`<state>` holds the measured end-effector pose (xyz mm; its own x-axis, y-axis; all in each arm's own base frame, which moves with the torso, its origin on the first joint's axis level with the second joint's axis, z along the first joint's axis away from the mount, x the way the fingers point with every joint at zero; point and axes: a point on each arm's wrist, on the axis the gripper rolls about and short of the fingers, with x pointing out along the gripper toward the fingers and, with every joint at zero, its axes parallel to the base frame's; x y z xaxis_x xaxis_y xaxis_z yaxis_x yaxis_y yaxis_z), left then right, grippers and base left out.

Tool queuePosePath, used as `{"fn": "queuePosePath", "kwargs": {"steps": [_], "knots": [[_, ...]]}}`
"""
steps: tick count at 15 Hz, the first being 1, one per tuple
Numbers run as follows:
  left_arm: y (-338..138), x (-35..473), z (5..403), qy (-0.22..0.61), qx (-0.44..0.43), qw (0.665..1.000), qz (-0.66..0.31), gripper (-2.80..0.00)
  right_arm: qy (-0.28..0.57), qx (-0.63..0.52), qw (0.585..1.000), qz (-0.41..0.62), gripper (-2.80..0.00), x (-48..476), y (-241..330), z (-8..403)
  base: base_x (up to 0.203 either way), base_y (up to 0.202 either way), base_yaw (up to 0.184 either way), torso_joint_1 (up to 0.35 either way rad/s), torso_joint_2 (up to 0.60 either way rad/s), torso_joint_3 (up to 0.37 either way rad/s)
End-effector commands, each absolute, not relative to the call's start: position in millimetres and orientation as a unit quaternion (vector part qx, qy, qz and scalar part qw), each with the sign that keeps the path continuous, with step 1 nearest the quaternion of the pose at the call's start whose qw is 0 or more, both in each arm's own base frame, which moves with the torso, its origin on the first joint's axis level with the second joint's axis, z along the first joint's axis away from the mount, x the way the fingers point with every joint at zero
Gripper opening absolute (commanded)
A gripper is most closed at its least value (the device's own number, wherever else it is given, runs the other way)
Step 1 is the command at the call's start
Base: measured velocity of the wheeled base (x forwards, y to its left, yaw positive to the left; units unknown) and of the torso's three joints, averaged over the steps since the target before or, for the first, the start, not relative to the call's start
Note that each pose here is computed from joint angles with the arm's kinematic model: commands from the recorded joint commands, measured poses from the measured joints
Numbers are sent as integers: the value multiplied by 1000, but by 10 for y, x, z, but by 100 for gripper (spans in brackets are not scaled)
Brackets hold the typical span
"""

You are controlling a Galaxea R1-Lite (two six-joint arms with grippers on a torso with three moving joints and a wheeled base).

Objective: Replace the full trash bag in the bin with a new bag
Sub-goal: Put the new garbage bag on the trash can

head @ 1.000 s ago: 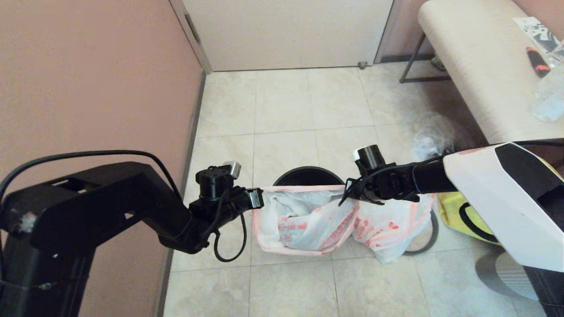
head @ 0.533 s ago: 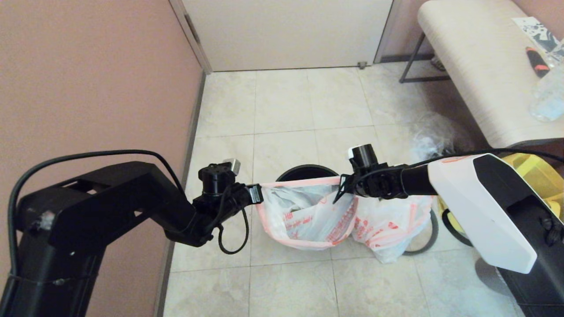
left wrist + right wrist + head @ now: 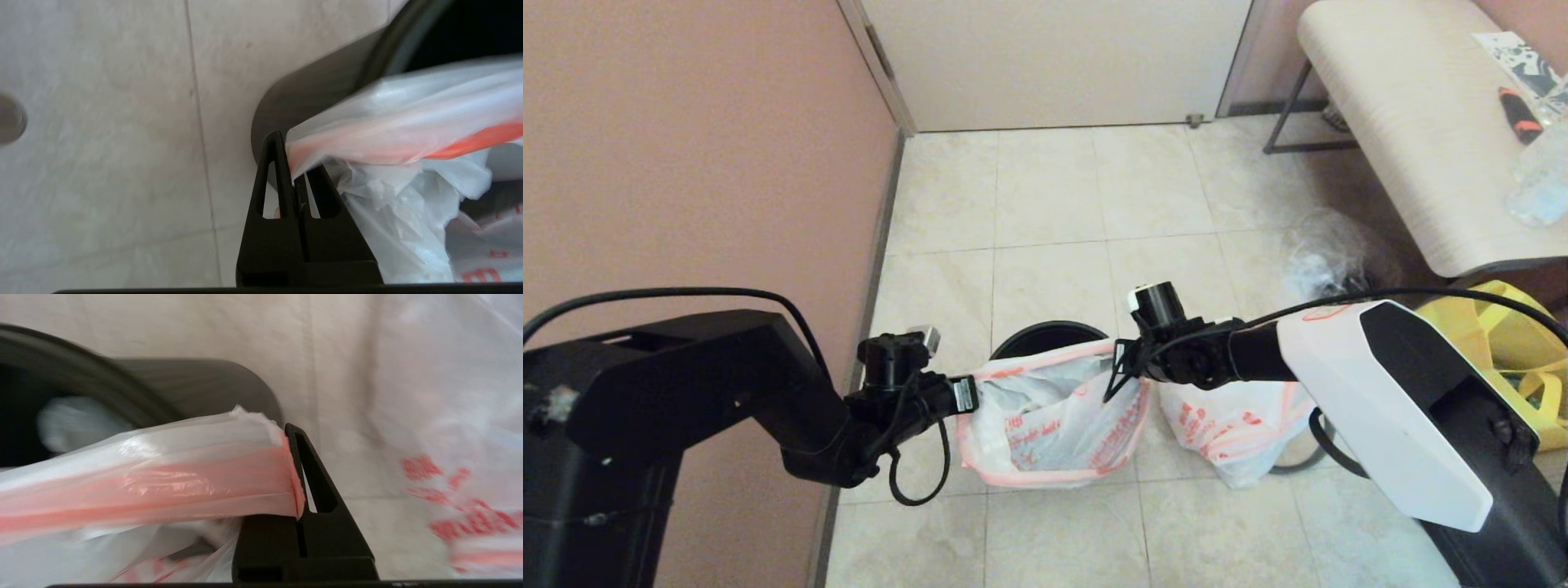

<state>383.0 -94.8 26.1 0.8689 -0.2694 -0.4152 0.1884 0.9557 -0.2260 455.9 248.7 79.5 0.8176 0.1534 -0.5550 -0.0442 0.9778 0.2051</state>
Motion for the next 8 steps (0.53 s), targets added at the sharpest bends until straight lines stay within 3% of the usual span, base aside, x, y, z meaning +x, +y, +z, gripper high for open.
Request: {"fn": "queuePosePath", "kwargs": {"steps": [1, 5, 8], "knots": [[-905, 3742, 311, 230, -91, 962, -117, -280, 283, 99, 952, 62, -280, 4521, 2534, 919, 0, 0, 0, 0, 0, 0], [-897, 3465, 322, 259, -85, 955, -120, -280, 293, 105, 949, 58, -280, 4380, 2469, 1074, 0, 0, 0, 0, 0, 0], [-882, 3412, 501, 237, -94, 959, -125, -280, 283, 124, 949, 65, -280, 4195, 2462, 1345, 0, 0, 0, 0, 0, 0]]}}
